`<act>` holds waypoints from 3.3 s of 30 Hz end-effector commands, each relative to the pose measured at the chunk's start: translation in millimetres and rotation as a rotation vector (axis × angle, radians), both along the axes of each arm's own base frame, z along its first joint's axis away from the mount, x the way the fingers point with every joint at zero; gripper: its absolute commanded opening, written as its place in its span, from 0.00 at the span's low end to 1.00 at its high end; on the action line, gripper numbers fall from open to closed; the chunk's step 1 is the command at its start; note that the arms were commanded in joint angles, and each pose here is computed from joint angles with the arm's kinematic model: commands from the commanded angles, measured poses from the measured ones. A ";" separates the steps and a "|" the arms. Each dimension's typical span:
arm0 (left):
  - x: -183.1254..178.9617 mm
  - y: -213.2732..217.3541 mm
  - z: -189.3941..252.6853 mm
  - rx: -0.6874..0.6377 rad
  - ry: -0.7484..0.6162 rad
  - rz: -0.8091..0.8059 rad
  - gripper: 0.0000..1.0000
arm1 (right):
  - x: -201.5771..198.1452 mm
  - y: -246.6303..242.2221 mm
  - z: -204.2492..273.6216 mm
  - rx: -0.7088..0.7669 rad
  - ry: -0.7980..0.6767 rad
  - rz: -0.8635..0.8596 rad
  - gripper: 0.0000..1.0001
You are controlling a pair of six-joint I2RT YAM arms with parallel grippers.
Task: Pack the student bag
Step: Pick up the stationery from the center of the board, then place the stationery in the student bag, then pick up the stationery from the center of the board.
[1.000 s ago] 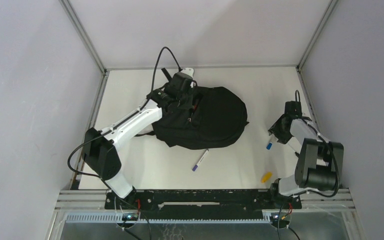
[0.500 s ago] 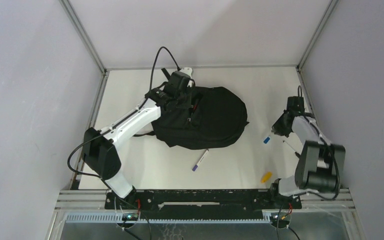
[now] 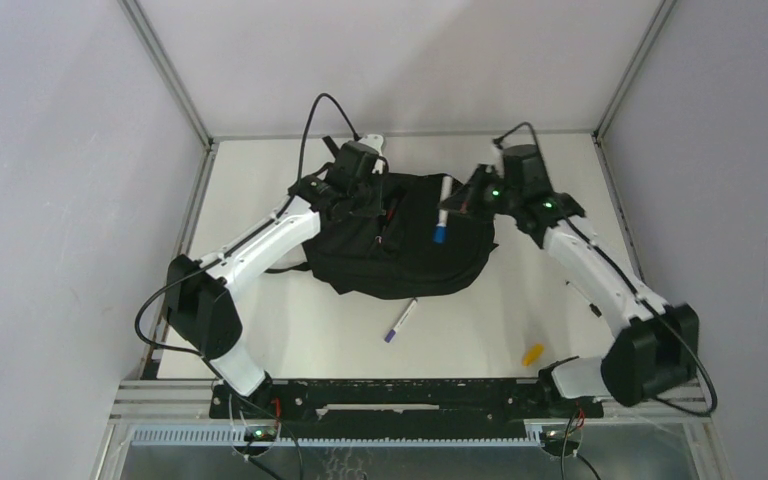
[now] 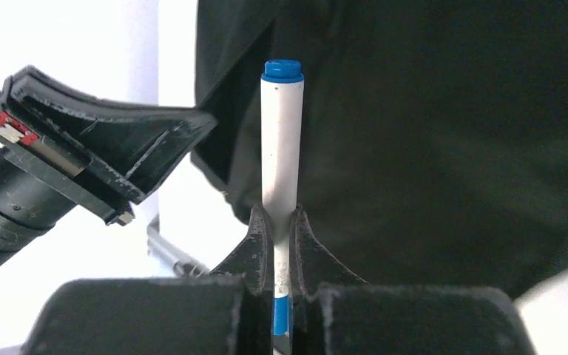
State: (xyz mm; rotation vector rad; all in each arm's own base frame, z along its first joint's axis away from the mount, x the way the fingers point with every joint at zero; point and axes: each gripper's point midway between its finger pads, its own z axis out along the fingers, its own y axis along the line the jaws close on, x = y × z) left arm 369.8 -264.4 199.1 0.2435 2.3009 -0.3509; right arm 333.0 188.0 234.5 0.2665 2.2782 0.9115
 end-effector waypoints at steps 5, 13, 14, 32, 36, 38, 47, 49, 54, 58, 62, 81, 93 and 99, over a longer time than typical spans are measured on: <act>3.7 -11.2 38.2 -0.147 -0.055 -0.009 0.00 | 16.4 103.8 16.8 0.205 0.063 0.199 0.00; 0.3 -11.9 34.4 -0.170 -0.049 -0.011 0.00 | 28.6 127.2 -20.7 0.259 0.229 0.196 0.00; -0.5 -12.8 34.2 -0.173 -0.046 -0.017 0.00 | 29.1 128.2 -26.8 0.260 0.253 0.188 0.00; -13.5 -16.6 38.5 -0.208 -0.061 -0.117 0.00 | 97.4 138.3 -65.4 0.161 0.295 0.015 0.00; -13.9 -17.0 40.0 -0.211 -0.064 -0.123 0.00 | 104.2 144.2 -74.1 0.129 0.298 0.017 0.23; -14.4 -16.0 39.2 -0.209 -0.063 -0.122 0.00 | 96.5 151.6 -68.9 0.134 0.281 0.051 0.44; -12.3 -11.1 35.8 -0.196 -0.064 -0.110 0.00 | 58.0 136.6 -21.0 0.075 0.167 0.124 0.56; -11.7 -9.6 34.3 -0.193 -0.062 -0.104 0.00 | 46.0 125.0 -9.6 0.040 0.140 0.130 0.55; -11.7 -8.8 30.9 -0.189 -0.056 -0.106 0.00 | 15.2 60.5 -10.3 -0.092 0.119 0.028 0.56; -10.4 -9.0 26.7 -0.182 -0.049 -0.109 0.00 | -9.8 -49.1 -15.3 -0.184 0.113 -0.252 0.57; -9.0 -12.2 27.9 -0.197 -0.044 -0.115 0.00 | -62.2 -166.0 -54.6 -0.372 0.217 -0.604 0.61; -8.7 -13.0 14.2 -0.184 -0.002 -0.108 0.00 | -201.2 -174.9 -183.5 -0.286 0.755 -0.827 0.64; -11.2 -15.5 8.5 -0.184 0.025 -0.125 0.00 | -207.5 -145.4 -220.3 -0.289 0.830 -0.756 0.58; -11.5 -14.6 9.2 -0.182 0.023 -0.125 0.00 | -205.8 -143.0 -225.8 -0.307 0.823 -0.734 0.51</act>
